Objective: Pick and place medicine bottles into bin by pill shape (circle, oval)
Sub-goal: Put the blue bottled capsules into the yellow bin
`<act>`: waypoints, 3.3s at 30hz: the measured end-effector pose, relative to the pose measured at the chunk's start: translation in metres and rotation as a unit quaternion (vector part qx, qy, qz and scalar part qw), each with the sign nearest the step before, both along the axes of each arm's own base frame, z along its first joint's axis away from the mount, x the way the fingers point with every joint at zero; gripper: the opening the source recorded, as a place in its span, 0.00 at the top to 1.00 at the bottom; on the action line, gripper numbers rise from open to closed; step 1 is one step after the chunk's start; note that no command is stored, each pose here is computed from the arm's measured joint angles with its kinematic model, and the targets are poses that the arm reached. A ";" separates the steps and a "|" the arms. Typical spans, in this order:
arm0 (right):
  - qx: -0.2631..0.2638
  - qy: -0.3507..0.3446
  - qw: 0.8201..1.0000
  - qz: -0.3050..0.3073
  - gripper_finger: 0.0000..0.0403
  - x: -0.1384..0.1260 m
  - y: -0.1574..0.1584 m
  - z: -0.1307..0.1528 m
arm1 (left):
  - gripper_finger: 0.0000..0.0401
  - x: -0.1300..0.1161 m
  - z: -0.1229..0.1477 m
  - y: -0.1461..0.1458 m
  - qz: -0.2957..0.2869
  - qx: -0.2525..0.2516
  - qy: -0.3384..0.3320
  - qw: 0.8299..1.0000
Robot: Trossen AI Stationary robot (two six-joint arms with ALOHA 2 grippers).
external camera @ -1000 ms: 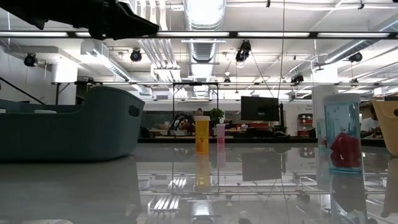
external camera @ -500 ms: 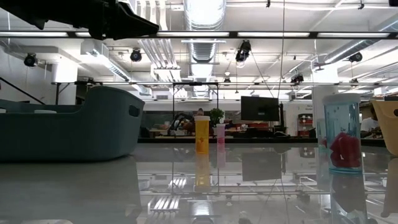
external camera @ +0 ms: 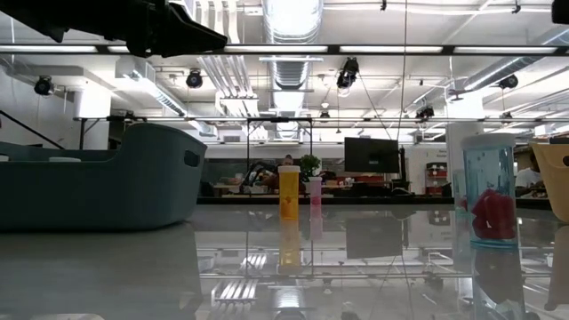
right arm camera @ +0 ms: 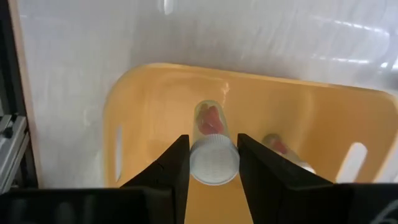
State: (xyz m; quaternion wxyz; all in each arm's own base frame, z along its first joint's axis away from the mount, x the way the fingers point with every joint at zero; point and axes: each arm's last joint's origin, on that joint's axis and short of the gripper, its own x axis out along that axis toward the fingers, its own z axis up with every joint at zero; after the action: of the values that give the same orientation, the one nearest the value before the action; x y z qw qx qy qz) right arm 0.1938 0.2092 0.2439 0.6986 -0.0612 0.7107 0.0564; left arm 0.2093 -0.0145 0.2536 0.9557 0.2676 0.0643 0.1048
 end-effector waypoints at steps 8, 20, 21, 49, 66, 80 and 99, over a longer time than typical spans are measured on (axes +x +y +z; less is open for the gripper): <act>0.006 -0.007 1.000 -0.006 0.73 -0.016 -0.008 -0.008 | 0.54 0.000 0.000 0.000 0.000 -0.001 0.000 1.000; 0.040 -0.037 0.998 -0.010 0.73 -0.038 -0.034 -0.027 | 0.54 0.000 0.000 0.000 0.000 -0.001 0.000 1.000; 0.040 -0.037 0.998 -0.010 0.73 -0.040 -0.035 -0.028 | 0.54 0.000 0.000 0.000 0.000 -0.001 0.000 1.000; 0.035 -0.030 0.998 -0.040 0.62 -0.039 -0.034 -0.038 | 0.54 0.000 0.000 0.000 0.000 -0.001 0.000 1.000; 0.045 -0.037 0.996 -0.073 0.56 -0.035 -0.030 -0.028 | 0.54 0.000 0.000 0.000 0.000 -0.001 0.000 1.000; 0.034 -0.163 0.956 -0.241 0.70 -0.009 -0.034 0.004 | 0.54 0.000 0.000 0.000 0.000 -0.001 0.000 1.000; -0.009 -0.248 0.848 -0.468 0.89 0.064 -0.140 0.038 | 0.54 0.000 0.000 0.000 0.000 -0.001 0.000 1.000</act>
State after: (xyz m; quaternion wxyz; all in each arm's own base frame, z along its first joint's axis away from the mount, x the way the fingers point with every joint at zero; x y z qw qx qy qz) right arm 0.2575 0.0690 0.2821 0.7944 0.2604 0.4592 -0.3004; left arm 0.2093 -0.0145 0.2537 0.9559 0.2666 0.0640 0.1050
